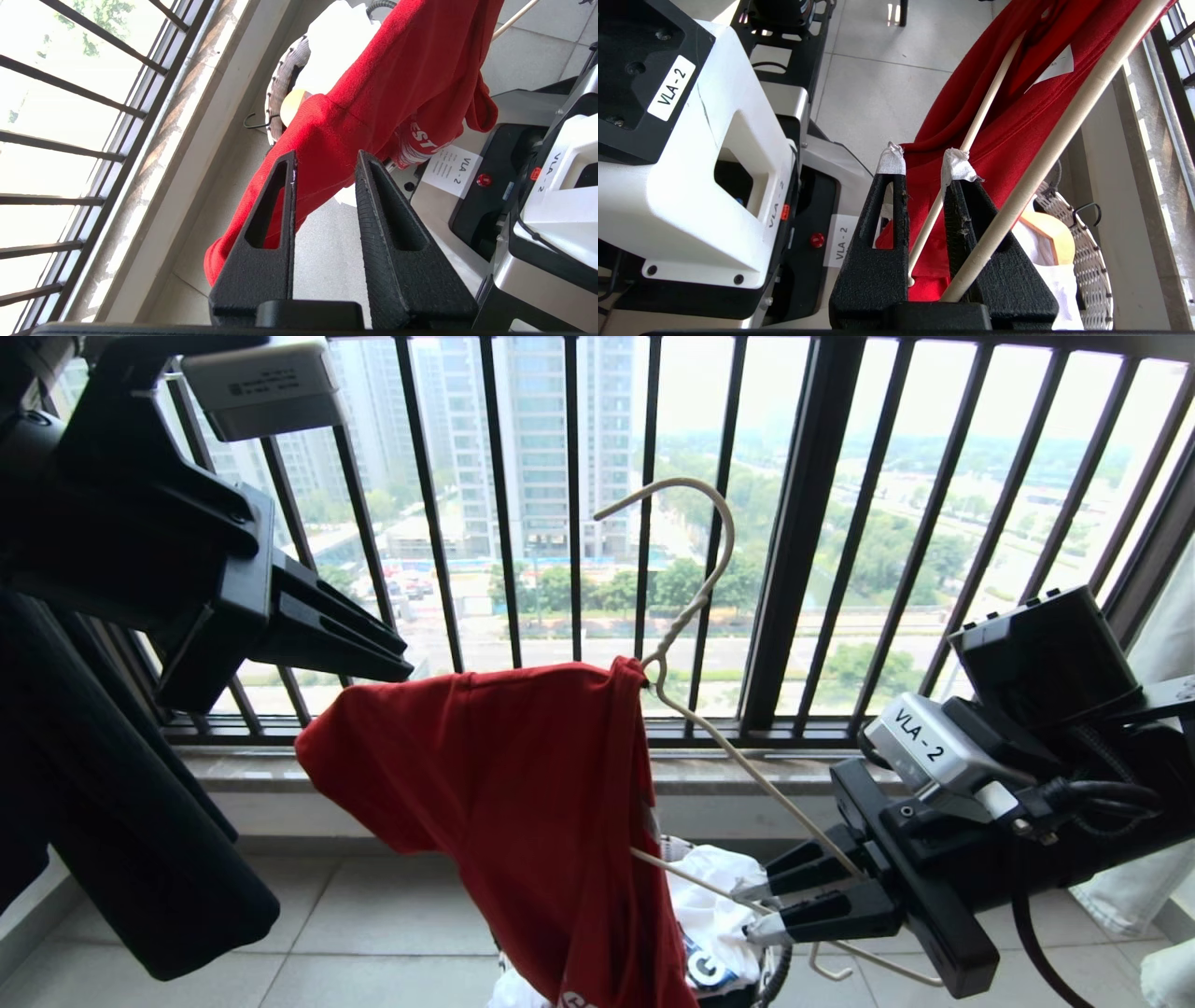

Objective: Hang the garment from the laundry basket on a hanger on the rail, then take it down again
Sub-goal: Hang the clothes on the clothes rack

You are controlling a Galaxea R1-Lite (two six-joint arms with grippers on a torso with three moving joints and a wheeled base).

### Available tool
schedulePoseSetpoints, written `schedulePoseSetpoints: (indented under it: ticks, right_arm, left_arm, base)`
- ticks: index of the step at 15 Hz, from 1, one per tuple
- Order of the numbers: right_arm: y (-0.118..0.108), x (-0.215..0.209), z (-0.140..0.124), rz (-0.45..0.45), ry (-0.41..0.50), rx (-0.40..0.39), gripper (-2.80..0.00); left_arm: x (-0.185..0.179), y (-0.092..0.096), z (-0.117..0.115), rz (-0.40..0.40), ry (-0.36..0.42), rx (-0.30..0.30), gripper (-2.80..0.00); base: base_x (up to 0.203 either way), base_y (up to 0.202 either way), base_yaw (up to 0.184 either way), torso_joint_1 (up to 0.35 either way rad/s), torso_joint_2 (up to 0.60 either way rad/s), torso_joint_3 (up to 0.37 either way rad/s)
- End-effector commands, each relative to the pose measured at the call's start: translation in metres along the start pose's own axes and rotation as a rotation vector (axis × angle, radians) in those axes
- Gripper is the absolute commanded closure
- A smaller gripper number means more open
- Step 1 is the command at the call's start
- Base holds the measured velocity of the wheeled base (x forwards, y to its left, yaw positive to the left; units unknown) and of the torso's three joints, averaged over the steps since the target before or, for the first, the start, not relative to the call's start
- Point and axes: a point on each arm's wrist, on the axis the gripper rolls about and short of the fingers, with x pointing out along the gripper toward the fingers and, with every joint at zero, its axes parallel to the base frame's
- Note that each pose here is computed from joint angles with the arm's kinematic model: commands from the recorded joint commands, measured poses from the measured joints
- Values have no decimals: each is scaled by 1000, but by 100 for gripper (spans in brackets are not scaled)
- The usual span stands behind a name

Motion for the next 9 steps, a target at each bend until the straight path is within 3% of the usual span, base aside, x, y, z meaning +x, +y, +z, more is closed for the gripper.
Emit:
schedulePoseSetpoints:
  ticks: [1,9]
  right_arm:
    - [4,6,5,30,-11,-23,0]
    - [15,0,19,16,-28,-78,0]
  left_arm:
    - [4,-3,1,-27,6,20,-280]
    - [13,-8,5,-101,-20,38,-280]
  base:
    - [0,0,0,0,0,0]
    - [0,0,0,0,0,0]
